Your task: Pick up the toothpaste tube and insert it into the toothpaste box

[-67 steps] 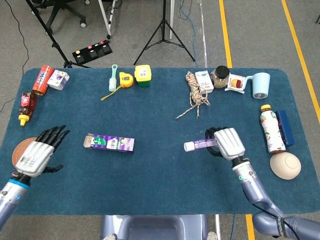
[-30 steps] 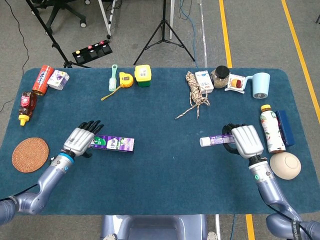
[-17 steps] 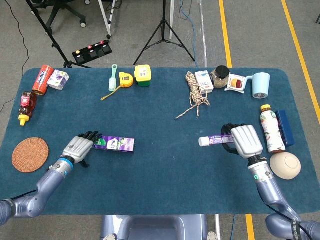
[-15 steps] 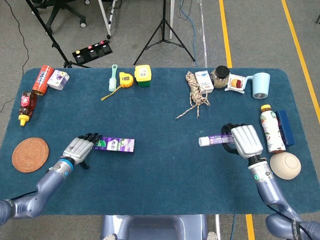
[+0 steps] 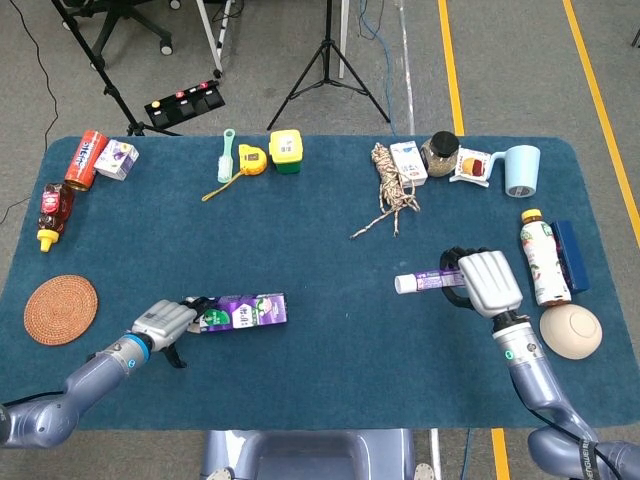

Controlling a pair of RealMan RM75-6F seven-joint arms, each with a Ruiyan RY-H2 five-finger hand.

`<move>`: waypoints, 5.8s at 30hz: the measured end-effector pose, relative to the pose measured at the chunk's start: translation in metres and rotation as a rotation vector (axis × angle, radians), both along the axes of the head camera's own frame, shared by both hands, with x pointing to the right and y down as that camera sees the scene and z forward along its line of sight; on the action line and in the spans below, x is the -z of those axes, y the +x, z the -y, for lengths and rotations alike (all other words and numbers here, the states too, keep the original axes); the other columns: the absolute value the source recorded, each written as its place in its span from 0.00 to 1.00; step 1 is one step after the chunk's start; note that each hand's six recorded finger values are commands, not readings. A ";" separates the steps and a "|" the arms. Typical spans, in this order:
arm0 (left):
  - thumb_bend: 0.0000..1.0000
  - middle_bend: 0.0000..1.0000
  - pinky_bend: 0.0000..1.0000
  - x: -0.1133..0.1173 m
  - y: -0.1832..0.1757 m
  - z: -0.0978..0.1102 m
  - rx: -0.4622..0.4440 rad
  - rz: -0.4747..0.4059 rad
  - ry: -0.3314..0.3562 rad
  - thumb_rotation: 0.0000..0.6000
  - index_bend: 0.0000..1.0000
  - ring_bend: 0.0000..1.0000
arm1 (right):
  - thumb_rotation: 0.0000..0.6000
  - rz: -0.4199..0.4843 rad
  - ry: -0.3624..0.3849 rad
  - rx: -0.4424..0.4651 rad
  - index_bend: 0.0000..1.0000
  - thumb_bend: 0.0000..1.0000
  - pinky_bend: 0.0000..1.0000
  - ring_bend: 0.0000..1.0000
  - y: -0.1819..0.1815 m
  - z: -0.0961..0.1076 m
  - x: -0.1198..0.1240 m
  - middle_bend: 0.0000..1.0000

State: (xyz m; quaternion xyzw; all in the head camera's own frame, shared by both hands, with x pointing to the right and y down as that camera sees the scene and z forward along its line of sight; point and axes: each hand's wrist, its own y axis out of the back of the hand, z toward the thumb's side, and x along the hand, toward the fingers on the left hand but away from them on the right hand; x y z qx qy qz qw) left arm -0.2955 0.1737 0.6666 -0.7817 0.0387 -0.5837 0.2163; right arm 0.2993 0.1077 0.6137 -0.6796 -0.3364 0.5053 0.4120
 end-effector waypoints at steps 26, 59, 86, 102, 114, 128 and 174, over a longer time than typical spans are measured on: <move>0.01 0.08 0.21 0.003 -0.010 0.036 0.005 -0.098 0.213 1.00 0.00 0.08 | 1.00 -0.002 -0.004 -0.008 0.61 0.46 0.53 0.57 0.003 -0.001 -0.003 0.62; 0.01 0.20 0.18 0.013 0.014 -0.009 -0.094 -0.020 -0.007 1.00 0.01 0.08 | 1.00 0.002 -0.008 -0.013 0.61 0.46 0.53 0.57 0.000 -0.002 -0.003 0.62; 0.01 0.21 0.19 0.056 0.054 -0.014 -0.210 -0.375 0.166 1.00 0.18 0.08 | 1.00 0.002 -0.013 -0.028 0.61 0.47 0.53 0.57 0.004 -0.002 -0.007 0.62; 0.01 0.21 0.19 0.048 0.133 -0.034 -0.309 -0.479 0.104 1.00 0.18 0.08 | 1.00 -0.002 -0.018 -0.051 0.61 0.47 0.53 0.57 0.017 0.000 -0.008 0.62; 0.01 0.21 0.19 0.012 0.175 -0.033 -0.312 -0.403 0.084 1.00 0.18 0.08 | 1.00 -0.007 -0.023 -0.066 0.61 0.47 0.53 0.57 0.023 0.002 -0.011 0.62; 0.01 0.21 0.19 -0.002 0.155 0.011 -0.222 -0.267 0.150 1.00 0.18 0.08 | 1.00 -0.010 -0.029 -0.057 0.61 0.47 0.53 0.57 0.017 0.002 -0.015 0.62; 0.05 0.00 0.16 -0.009 0.032 0.043 -0.867 -0.244 0.611 1.00 0.00 0.00 | 1.00 -0.002 -0.020 -0.052 0.61 0.47 0.53 0.58 0.005 0.000 -0.010 0.62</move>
